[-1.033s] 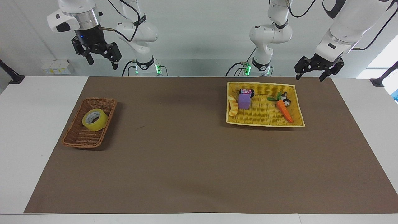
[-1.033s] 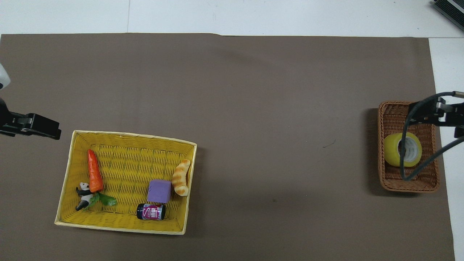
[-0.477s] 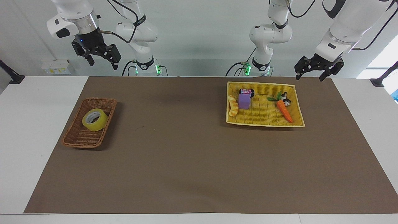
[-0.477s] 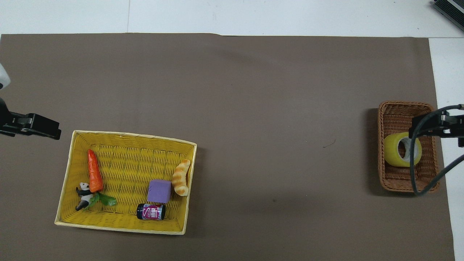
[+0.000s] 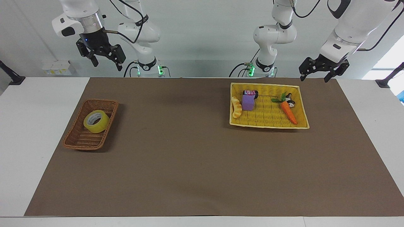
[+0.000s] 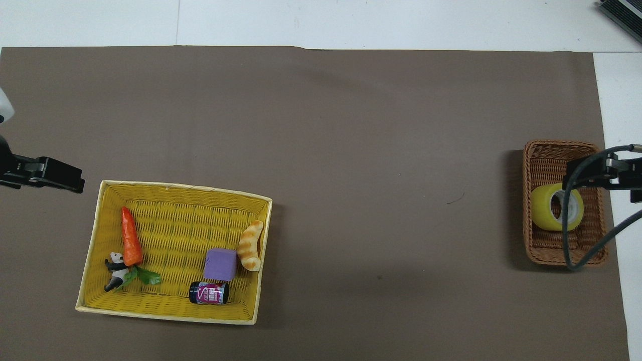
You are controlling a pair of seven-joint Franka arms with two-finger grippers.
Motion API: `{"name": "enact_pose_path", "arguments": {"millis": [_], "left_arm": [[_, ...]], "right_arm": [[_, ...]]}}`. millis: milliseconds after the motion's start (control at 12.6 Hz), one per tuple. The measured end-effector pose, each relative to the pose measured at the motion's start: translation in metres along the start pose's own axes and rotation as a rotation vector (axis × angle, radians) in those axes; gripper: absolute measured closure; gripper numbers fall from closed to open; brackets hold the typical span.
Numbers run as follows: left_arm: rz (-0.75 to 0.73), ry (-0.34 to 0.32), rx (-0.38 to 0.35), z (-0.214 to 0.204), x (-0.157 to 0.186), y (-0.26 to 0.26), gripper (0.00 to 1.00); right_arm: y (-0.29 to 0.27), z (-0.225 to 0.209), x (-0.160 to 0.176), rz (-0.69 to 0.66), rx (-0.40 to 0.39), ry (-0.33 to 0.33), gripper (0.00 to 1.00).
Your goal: Move tape to another basket
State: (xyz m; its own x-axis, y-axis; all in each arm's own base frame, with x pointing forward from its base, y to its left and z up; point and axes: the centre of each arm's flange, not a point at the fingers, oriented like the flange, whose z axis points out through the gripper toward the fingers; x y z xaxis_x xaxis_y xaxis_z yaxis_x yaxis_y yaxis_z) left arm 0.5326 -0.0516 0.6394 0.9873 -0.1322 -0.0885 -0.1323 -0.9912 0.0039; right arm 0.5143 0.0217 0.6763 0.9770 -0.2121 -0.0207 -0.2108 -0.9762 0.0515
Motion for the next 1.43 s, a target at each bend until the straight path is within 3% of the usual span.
{"name": "enact_pose_path", "arguments": {"millis": [1430], "left_arm": [[0.000, 0.000, 0.000, 0.0000, 0.0000, 0.0000, 0.00]], "right_arm": [[-0.0090, -0.0037, -0.0079, -0.027, 0.003, -0.020, 0.00]]}}
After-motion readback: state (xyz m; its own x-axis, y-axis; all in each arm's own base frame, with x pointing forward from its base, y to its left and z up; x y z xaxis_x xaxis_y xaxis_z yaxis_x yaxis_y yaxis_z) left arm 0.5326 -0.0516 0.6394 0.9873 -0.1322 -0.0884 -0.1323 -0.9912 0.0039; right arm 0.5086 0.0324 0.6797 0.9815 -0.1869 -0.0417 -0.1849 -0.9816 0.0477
